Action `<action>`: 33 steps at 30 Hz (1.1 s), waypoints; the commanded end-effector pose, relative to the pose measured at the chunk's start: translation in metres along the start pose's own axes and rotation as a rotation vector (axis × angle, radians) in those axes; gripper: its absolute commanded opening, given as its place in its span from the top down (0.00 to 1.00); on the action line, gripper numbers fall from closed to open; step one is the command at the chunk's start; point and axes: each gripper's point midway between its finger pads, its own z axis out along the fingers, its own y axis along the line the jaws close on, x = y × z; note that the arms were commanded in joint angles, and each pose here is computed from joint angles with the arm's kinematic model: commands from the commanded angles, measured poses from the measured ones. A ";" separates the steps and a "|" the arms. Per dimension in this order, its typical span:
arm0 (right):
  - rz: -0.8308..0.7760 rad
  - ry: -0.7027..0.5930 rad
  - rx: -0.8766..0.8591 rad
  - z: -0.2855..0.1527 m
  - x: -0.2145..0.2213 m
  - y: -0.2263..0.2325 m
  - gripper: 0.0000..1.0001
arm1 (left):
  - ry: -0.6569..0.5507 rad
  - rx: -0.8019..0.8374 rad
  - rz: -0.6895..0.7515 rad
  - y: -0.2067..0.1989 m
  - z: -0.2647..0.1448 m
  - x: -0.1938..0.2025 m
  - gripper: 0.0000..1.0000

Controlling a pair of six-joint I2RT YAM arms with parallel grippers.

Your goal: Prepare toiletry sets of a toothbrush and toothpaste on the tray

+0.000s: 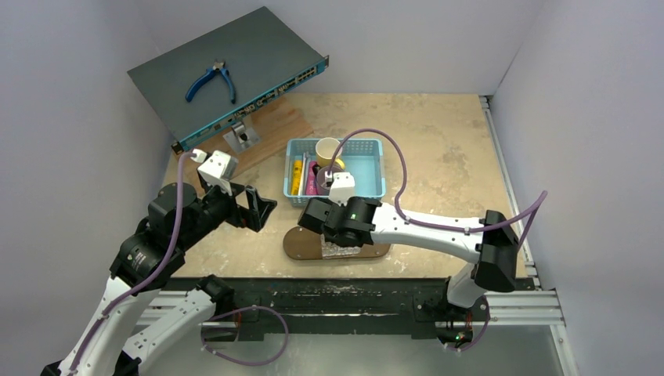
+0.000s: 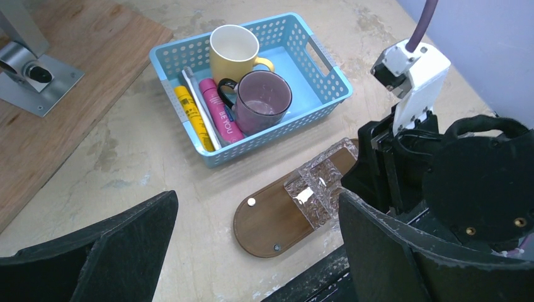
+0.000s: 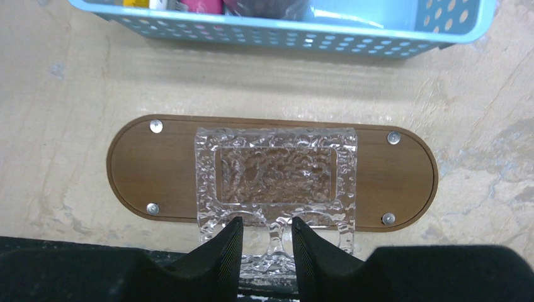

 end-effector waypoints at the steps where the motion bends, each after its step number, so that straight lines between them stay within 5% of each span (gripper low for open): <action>1: 0.015 -0.097 -0.023 -0.021 -0.043 -0.004 0.64 | -0.020 -0.006 0.008 0.001 0.002 -0.006 0.02; 19: -0.086 -0.220 -0.132 0.003 -0.132 0.008 0.59 | -0.017 -0.031 0.009 0.005 0.004 -0.005 0.02; 33: -0.210 -0.193 -0.161 0.065 -0.156 0.039 0.54 | -0.010 -0.045 0.012 0.008 0.005 -0.004 0.02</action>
